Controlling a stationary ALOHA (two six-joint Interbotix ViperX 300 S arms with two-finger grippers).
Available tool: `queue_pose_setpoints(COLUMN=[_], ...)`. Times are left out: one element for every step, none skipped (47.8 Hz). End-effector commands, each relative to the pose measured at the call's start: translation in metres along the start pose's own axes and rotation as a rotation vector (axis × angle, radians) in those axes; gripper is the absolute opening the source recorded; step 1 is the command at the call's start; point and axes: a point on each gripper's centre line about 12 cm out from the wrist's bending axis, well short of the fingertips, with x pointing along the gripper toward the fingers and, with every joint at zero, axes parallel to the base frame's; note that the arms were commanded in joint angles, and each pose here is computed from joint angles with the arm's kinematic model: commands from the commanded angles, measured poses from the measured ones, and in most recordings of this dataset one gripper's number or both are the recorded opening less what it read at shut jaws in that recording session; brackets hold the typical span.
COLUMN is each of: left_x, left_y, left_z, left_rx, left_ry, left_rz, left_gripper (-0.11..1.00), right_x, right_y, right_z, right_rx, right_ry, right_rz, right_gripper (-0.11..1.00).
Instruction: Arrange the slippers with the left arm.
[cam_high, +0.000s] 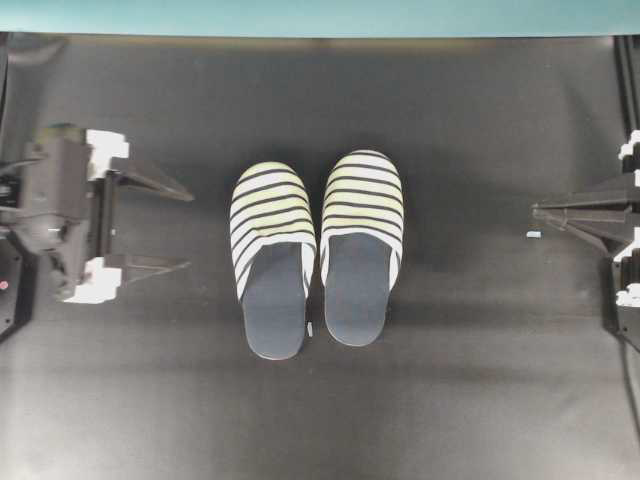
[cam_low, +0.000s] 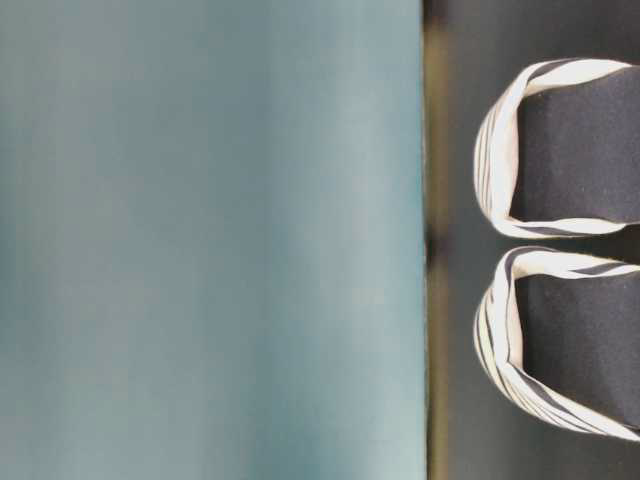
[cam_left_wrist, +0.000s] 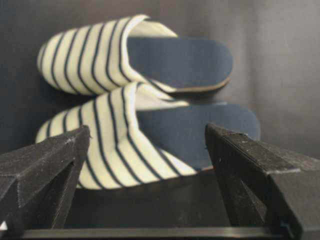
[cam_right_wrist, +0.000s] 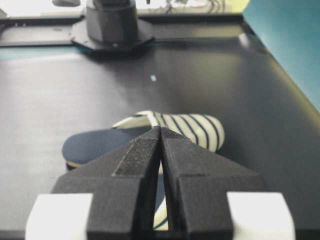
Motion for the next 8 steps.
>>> queue_pose_setpoints(left_x=[-0.0055,-0.0065,-0.0072,-0.0078,-0.0084,-0.009,-0.01,-0.0109], left_y=[-0.0005,-0.0004,-0.0004,-0.0004,-0.0005,-0.0005,-0.0004,-0.0005], left_z=[0.0058,0.0063,0.0063,0.0065,0.0061,0.0061,0.0067,0.0062], left_rx=[0.0,0.0,0.002,0.0,0.002,0.0,0.002,0.001], left_ry=[-0.04,-0.046,-0.049,-0.054,-0.057,-0.06,-0.068,-0.069], left_rz=[0.0,0.0,0.001,0.001,0.001,0.001,0.002,0.002], left_gripper=[0.89,0.89,0.89,0.89,0.89,0.89,0.89,0.89], right_x=[0.0008,0.0008,0.0009,0.0009,0.0008,0.0008,0.0008,0.0008], right_y=[0.0,0.0,0.0,0.0,-0.0003,-0.0003,0.0,0.0], right_z=[0.0029,0.0031,0.0037,0.0037,0.0031,0.0031,0.0031,0.0031], right_rx=[0.006,0.006,0.006,0.006,0.006,0.008,0.008,0.008], right_ry=[-0.011,-0.012,-0.014,-0.014,-0.012,-0.012,-0.012,-0.012], right_rz=[0.0,0.0,0.0,0.0,-0.002,-0.002,0.0,0.0], right_gripper=[0.0,0.0,0.0,0.0,0.0,0.0,0.0,0.0])
